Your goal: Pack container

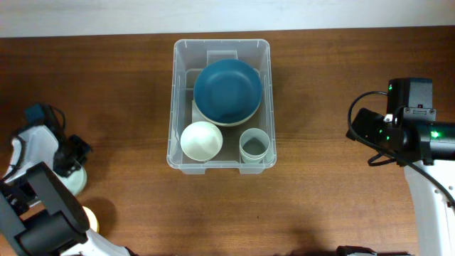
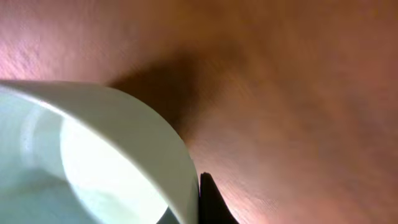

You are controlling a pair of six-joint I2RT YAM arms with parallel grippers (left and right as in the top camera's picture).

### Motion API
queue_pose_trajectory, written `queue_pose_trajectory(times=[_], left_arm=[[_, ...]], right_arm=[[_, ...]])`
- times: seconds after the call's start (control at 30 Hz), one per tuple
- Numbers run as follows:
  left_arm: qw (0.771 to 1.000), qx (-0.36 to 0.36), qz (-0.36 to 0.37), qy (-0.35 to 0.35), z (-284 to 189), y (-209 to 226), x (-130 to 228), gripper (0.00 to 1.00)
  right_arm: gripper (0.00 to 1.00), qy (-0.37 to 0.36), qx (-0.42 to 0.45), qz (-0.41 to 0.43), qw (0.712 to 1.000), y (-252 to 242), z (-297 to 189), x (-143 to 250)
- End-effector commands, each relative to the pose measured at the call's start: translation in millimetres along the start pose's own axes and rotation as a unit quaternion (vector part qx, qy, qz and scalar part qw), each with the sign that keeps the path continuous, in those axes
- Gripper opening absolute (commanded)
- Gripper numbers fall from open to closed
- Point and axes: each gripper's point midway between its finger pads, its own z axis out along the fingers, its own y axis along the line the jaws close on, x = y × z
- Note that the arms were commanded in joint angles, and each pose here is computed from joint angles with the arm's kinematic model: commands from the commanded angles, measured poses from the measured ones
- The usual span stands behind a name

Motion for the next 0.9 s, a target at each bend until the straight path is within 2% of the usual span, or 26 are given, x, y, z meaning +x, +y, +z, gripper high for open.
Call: queue_pose_trajectory(times=[0.0, 0.13, 0.27, 0.4, 0.53, 0.73, 0.87], left_arm=[[0.999, 0.030, 0.034, -0.021, -29, -31, -16, 0.01], [0.994, 0.049, 0.081, -0.047, -74, -70, -17, 0.01], [0.983, 0.080, 0.146, -0.083, -123, -120, 0, 0.00], [0.959, 0.124, 0.226, -0.120, -176, -175, 39, 0.01], [0.922, 0.171, 0.314, -0.149, -218, -231, 97, 0.01], [0.879, 0.184, 0.415, -0.144, -225, -274, 180, 0.01], [0.872, 0.166, 0.446, -0.111, -199, -284, 213, 0.01]], right_arm=[[0.97, -0.002, 0.008, 0.001, 1.000, -3, 0, -1], [0.97, -0.002, 0.008, 0.001, 1.000, -3, 0, -1], [0.97, -0.002, 0.008, 0.001, 1.000, -3, 0, -1], [0.97, -0.002, 0.008, 0.001, 1.000, -3, 0, -1], [0.97, -0.003, 0.008, 0.001, 1.000, -3, 0, -1], [0.97, -0.005, 0.007, 0.002, 1.000, -3, 1, -2], [0.97, -0.002, 0.008, 0.001, 1.000, -2, 2, -2]])
